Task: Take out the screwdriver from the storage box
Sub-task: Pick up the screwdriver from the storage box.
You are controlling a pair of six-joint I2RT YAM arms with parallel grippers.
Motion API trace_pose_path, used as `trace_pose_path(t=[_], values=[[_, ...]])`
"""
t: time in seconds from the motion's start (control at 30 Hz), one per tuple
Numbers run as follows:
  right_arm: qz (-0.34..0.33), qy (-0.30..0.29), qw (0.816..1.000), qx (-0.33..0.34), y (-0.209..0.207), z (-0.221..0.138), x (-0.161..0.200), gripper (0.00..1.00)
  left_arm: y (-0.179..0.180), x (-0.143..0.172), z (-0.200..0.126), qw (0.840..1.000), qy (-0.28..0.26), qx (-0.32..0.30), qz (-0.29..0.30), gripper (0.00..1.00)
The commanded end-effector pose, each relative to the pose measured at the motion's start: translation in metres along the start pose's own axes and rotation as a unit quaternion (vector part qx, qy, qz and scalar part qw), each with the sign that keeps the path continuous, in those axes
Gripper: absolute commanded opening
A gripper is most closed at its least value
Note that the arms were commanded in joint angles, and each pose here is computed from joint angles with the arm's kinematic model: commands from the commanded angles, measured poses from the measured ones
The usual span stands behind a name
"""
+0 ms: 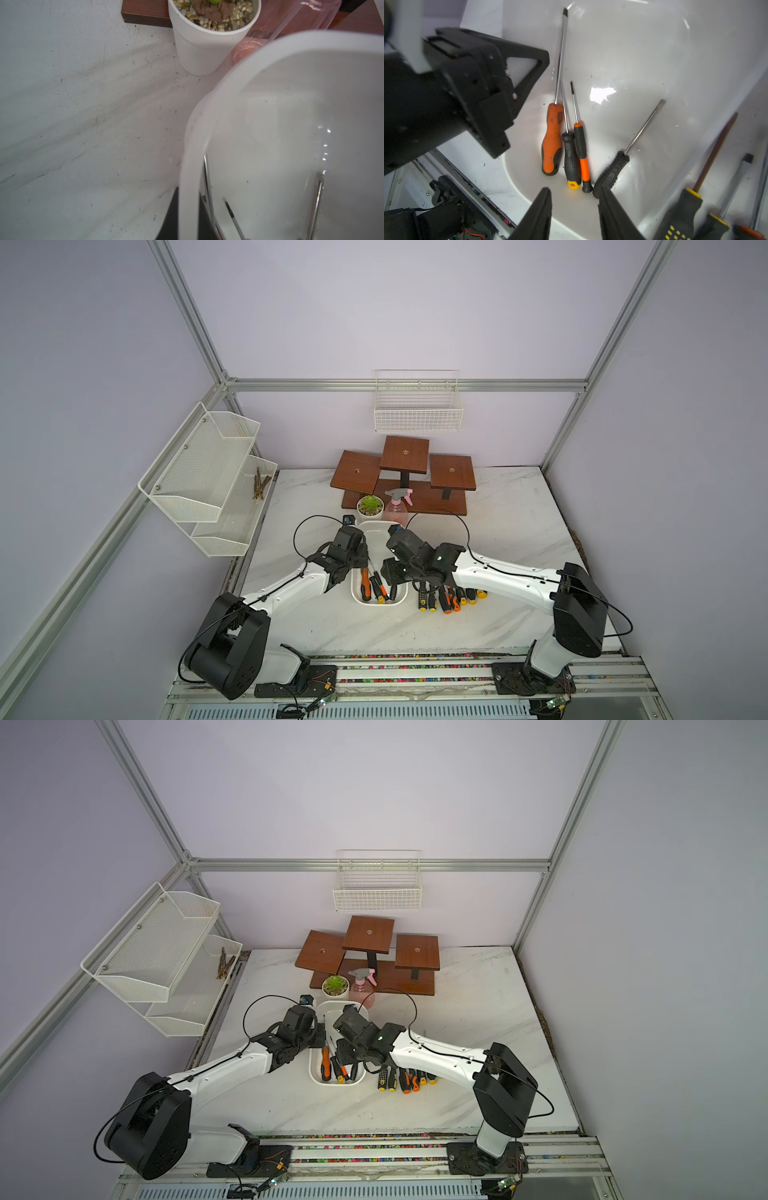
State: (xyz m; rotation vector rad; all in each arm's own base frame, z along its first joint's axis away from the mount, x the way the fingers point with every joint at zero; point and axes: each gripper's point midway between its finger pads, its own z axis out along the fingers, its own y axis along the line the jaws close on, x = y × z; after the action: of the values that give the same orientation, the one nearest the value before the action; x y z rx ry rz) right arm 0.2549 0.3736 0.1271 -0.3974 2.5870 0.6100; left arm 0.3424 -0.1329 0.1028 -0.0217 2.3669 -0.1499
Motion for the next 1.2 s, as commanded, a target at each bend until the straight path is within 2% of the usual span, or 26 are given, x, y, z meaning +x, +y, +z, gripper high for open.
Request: trace_pose_path(t=[0.0,0.17,0.73,0.97,1.17], values=[[0.0,-0.001,1.0,0.007,0.004,0.011,-0.003,0.41,-0.006,-0.021,-0.011,0.998,-0.043,0.023,-0.026,0.0],[-0.002,0.015,0.998,0.059,-0.017,0.027,0.006,0.39,-0.002,-0.019,-0.01,0.998,-0.046,0.015,-0.03,0.0],[-0.017,0.046,0.981,0.185,-0.059,0.04,0.014,0.36,0.01,-0.019,-0.011,0.996,-0.067,-0.009,-0.057,0.0],[-0.027,0.072,0.975,0.209,-0.073,0.048,0.022,0.33,0.016,-0.023,-0.021,0.994,-0.083,-0.019,-0.062,0.0],[-0.008,0.092,0.977,0.194,-0.08,0.066,0.028,0.32,0.018,-0.022,-0.024,0.994,-0.084,-0.022,-0.062,0.0]])
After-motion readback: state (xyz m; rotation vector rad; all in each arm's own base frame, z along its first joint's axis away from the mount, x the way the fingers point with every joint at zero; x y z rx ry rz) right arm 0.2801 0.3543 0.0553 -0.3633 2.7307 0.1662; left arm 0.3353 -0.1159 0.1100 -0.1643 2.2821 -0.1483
